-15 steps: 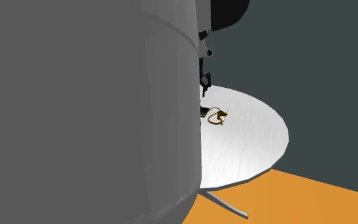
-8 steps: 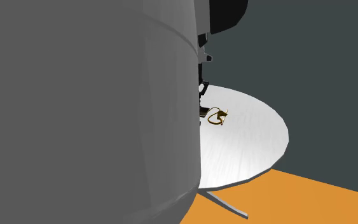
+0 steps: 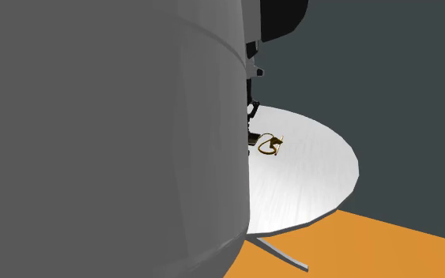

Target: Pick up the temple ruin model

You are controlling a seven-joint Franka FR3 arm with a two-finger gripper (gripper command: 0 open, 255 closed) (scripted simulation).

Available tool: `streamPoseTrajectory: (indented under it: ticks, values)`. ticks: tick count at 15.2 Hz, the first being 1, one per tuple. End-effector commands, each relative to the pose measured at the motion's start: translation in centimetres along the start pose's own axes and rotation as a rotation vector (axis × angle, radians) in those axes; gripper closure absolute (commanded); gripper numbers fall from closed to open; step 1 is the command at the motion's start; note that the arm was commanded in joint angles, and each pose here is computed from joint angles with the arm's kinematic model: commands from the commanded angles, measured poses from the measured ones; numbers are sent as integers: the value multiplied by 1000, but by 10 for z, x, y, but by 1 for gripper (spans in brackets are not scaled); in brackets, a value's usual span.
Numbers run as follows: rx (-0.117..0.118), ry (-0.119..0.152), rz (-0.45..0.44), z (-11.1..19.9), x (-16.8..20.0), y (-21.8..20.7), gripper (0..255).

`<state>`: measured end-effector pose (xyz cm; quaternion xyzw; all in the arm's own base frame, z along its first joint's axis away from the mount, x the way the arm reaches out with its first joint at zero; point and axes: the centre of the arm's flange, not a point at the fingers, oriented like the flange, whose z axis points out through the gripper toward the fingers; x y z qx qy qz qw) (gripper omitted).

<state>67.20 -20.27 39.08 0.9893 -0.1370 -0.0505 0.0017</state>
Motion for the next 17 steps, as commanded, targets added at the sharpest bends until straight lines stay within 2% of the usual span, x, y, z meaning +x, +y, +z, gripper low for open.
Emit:
streamPoseTrajectory:
  ticks: [1, 15, 17]
  values:
    - [-1, -1, 1, -4, -1, 1, 255]
    - [-1, -1, 1, -78, -8, 2, 255]
    - [-1, -1, 1, -79, -8, 2, 255]
